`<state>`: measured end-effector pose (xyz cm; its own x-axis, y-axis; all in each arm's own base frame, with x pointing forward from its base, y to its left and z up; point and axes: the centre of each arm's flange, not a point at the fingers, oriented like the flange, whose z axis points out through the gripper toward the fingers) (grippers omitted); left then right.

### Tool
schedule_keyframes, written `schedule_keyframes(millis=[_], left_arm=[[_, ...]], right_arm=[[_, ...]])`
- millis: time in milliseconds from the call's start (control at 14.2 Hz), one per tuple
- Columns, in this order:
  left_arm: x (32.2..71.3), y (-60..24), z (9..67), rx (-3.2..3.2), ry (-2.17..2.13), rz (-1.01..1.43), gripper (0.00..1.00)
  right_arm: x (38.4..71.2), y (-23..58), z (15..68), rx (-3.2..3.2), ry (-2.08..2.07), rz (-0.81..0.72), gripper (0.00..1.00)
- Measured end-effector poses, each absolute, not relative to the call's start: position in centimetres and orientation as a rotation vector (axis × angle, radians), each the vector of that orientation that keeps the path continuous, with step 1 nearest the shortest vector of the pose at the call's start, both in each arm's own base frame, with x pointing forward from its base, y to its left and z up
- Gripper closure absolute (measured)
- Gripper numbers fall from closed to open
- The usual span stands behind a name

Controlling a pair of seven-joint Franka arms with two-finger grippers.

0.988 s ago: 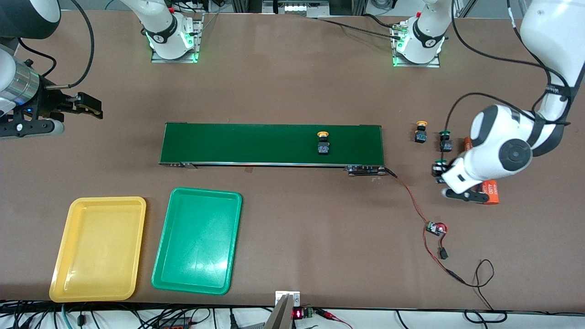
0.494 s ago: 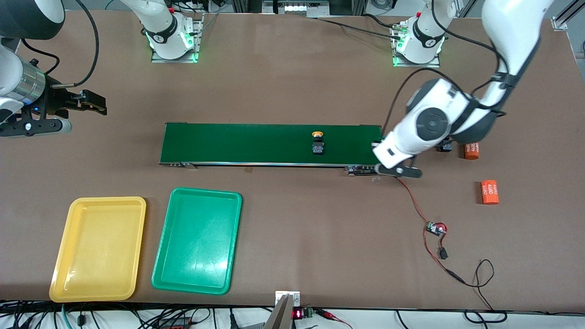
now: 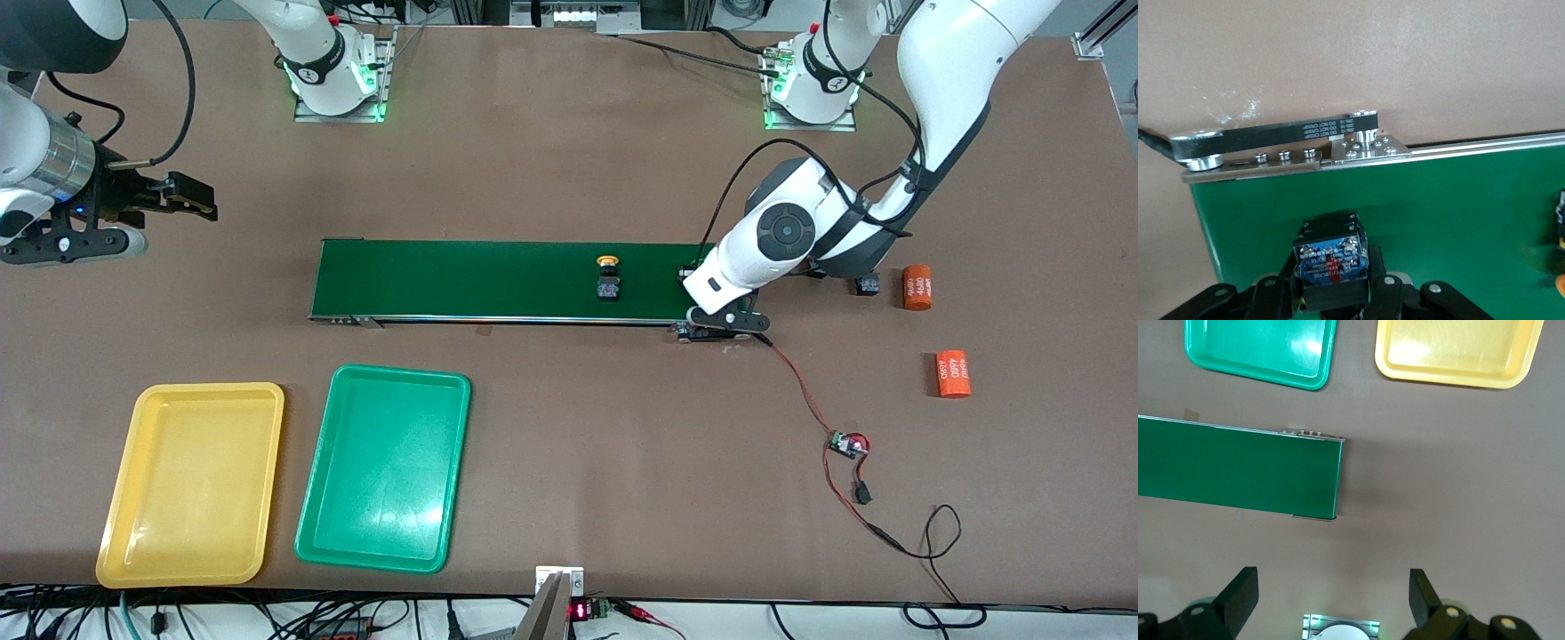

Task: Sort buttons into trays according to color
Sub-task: 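Place the button on the belt while the right gripper approaches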

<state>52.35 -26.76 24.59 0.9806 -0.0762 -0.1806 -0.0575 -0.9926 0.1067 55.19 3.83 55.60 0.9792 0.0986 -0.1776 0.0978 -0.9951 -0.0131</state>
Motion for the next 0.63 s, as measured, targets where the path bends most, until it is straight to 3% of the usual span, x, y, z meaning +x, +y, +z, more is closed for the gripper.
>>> schedule_keyframes(millis=[141, 423, 635], left_arm=[[52.7, -26.5, 24.7, 3.02, -0.088, -0.271, 0.44], [54.6, -25.4, 29.6, 3.085, -0.062, -0.208, 0.04], [56.5, -23.3, 37.4, 3.204, -0.011, -0.223, 0.0]], right_arm=[[53.4, 4.6, 54.8, -3.126, -0.105, 0.24, 0.0], [48.4, 10.5, 51.7, -3.166, -0.06, 0.135, 0.0], [45.8, 17.7, 49.1, -3.197, 0.001, 0.039, 0.0]])
